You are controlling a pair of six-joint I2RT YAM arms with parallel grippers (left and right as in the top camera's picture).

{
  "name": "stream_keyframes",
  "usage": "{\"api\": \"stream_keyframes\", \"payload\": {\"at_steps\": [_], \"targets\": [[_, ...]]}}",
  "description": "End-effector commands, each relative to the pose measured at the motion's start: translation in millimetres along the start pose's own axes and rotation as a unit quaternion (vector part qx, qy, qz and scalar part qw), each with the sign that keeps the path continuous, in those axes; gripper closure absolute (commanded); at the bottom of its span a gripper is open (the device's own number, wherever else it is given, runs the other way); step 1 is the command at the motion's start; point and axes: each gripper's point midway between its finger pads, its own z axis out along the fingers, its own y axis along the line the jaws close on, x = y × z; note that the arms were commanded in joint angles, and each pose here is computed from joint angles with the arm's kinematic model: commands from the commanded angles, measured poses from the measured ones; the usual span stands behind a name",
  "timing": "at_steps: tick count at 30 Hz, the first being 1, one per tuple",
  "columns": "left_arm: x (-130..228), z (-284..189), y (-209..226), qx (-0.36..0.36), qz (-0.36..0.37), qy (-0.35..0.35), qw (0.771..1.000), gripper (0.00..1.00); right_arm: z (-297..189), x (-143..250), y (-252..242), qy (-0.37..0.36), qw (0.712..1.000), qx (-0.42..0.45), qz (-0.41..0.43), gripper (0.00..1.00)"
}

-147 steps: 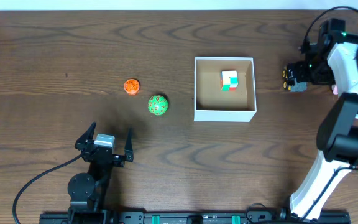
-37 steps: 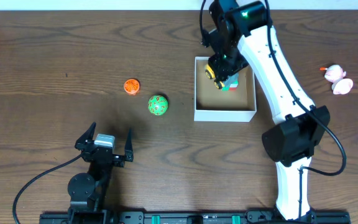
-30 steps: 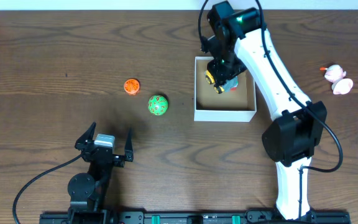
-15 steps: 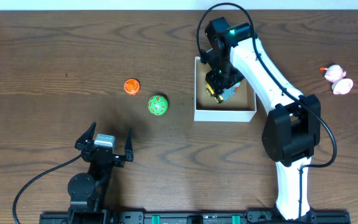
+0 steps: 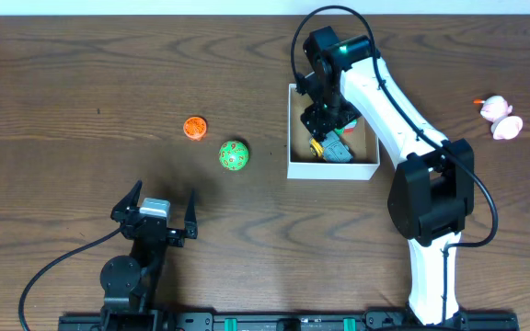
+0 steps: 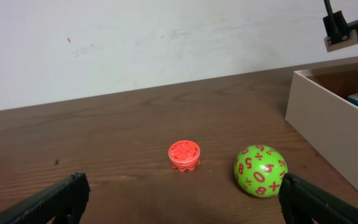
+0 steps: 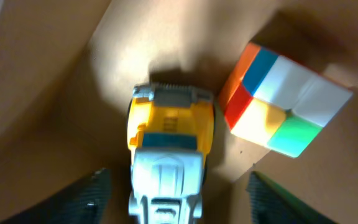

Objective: Pack container
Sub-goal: 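Carry the truck into the white box and release it, then move the right gripper over the pink-white plush figure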

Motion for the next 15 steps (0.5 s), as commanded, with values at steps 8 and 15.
{"api": "stream_keyframes", "payload": {"at_steps": [8, 15], "targets": [[15.8, 0.9, -1.9, 0.004, 0.002, 0.023, 1.0, 0.02, -65.4, -31.6, -53.6, -0.104, 0.984, 0.054, 0.137, 0.03], [15.8, 0.9, -1.9, 0.004, 0.002, 0.023, 1.0, 0.02, -150.7, -14.7, -133.1, -0.19, 0.953, 0.08, 0.223, 0.01]]}}
